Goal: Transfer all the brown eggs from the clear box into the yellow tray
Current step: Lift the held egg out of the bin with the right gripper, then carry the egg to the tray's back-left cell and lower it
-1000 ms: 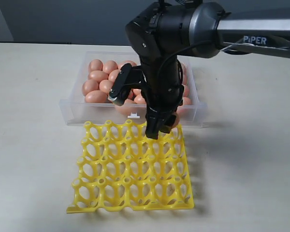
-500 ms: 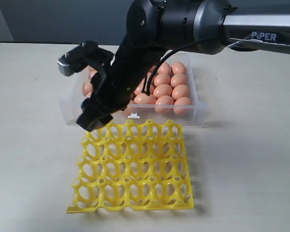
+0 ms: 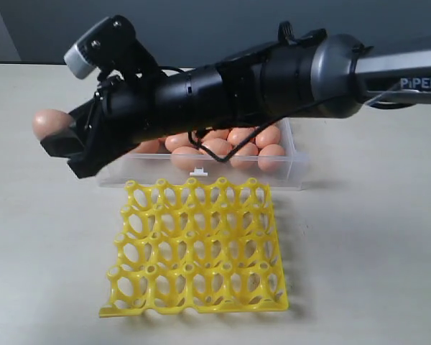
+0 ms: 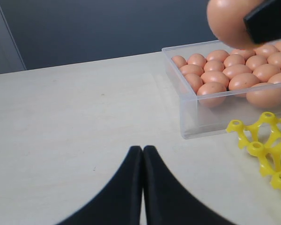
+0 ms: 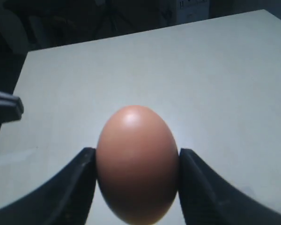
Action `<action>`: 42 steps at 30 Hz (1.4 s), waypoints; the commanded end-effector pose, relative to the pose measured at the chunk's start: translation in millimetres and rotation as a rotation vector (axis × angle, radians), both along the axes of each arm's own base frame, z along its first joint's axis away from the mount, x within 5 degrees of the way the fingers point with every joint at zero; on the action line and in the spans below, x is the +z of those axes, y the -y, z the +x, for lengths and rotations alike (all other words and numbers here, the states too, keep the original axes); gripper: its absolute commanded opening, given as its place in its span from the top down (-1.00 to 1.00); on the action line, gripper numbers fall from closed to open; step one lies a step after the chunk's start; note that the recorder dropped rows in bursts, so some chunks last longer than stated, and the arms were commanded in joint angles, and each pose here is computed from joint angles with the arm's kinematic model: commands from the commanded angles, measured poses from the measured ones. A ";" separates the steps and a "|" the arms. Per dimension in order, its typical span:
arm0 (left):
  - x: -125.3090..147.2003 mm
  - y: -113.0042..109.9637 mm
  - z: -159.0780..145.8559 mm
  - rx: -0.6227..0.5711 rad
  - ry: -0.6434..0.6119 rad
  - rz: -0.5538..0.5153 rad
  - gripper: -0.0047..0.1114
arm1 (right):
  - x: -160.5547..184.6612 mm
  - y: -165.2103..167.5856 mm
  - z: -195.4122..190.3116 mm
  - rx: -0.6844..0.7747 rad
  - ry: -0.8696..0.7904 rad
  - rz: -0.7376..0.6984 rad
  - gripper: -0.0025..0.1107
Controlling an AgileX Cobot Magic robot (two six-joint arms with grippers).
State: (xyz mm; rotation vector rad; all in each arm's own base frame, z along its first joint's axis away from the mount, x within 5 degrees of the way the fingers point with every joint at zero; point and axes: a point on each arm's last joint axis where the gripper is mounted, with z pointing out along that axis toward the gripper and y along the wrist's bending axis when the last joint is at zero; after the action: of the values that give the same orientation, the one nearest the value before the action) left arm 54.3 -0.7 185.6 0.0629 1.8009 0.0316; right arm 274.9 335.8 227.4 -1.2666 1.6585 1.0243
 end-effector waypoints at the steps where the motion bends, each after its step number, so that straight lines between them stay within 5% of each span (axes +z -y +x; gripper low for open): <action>1: -0.1 -0.2 0.0 0.004 0.011 -0.001 0.91 | -2.1 14.7 -12.9 -0.006 0.035 -0.015 0.97; 11: -0.1 -0.2 0.0 0.004 0.011 -0.001 0.91 | -24.0 38.2 -5.4 -0.207 0.083 -0.203 0.97; 15: -0.1 -0.2 0.0 0.004 0.011 -0.001 0.91 | 5.4 31.0 -13.3 -0.109 0.099 -0.078 0.97; 19: -0.1 -0.2 0.0 0.004 0.011 -0.001 0.91 | 44.2 25.5 -0.3 -0.162 0.216 -0.022 0.97; 25: -0.1 -0.2 0.0 0.004 0.011 -0.001 0.91 | 86.2 53.7 51.0 -0.690 0.493 -0.257 0.97; 32: -0.1 -0.2 0.0 0.004 0.011 -0.001 0.91 | 134.4 103.1 65.3 -1.213 0.711 -0.445 0.97; 35: -0.1 -0.2 0.0 0.004 0.011 -0.001 0.91 | 139.5 123.4 64.4 -1.375 0.606 -0.340 0.97; 37: -0.1 -0.2 0.0 0.004 0.011 -0.001 0.91 | 129.2 131.8 69.5 -1.326 0.414 -0.188 0.97; 40: -0.1 -0.2 0.0 0.004 0.011 -0.001 0.91 | 78.9 158.7 86.2 -1.266 0.029 0.040 0.97; 42: -0.1 -0.2 0.0 0.004 0.011 -0.001 0.91 | 44.3 177.7 85.5 -1.281 -0.039 0.000 0.97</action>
State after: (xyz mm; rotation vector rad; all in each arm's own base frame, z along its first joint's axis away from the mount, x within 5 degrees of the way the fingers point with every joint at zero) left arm 54.3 -0.7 185.6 0.0629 1.8009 0.0316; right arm 361.2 170.9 296.1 -0.0320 1.9146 0.1684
